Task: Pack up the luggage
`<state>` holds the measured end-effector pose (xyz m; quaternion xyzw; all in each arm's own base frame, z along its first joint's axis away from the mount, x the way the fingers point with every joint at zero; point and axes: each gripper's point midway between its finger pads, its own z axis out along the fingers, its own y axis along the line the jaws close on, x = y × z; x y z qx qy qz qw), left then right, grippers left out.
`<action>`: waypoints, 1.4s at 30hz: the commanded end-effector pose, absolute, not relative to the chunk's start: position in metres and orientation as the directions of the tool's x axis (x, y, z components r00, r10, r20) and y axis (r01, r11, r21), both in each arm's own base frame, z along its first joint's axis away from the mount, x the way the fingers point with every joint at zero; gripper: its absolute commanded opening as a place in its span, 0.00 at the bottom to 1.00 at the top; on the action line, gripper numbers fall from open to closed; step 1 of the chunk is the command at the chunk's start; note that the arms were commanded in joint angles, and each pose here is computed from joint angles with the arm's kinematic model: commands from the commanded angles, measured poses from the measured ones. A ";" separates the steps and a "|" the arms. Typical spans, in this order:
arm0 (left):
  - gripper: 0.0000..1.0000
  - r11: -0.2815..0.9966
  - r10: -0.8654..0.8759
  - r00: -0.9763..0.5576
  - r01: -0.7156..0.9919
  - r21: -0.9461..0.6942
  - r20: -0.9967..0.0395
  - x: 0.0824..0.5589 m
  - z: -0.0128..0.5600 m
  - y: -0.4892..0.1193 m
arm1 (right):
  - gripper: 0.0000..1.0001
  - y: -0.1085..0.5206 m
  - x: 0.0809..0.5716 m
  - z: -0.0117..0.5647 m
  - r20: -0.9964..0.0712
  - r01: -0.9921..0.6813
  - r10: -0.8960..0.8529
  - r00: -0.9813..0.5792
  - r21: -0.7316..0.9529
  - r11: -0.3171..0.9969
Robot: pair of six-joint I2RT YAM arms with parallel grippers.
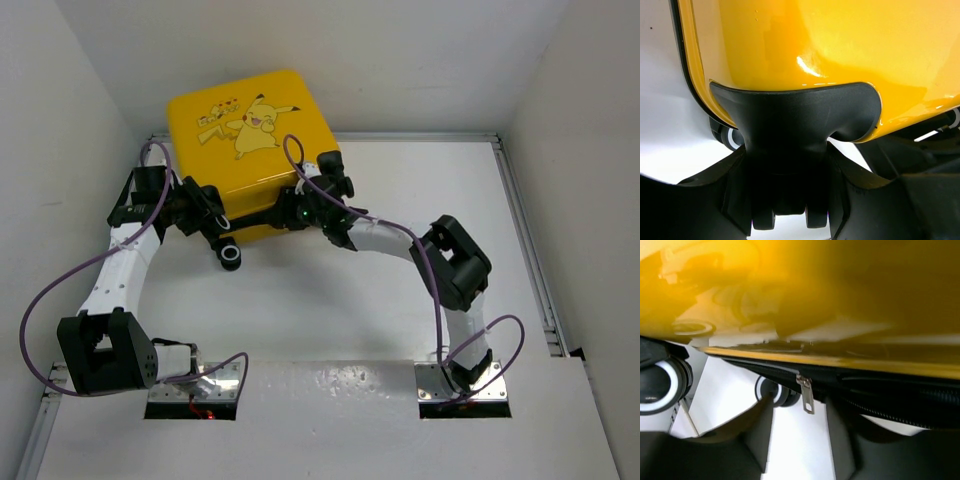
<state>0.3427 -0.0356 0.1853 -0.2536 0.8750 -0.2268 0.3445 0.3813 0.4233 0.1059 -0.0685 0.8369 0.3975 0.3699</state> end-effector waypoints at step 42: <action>0.00 0.757 -0.572 -0.662 -0.198 -0.623 -0.484 0.337 0.200 -0.059 | 0.57 0.428 0.377 0.106 -0.637 -0.394 0.300 -0.710 0.713 0.580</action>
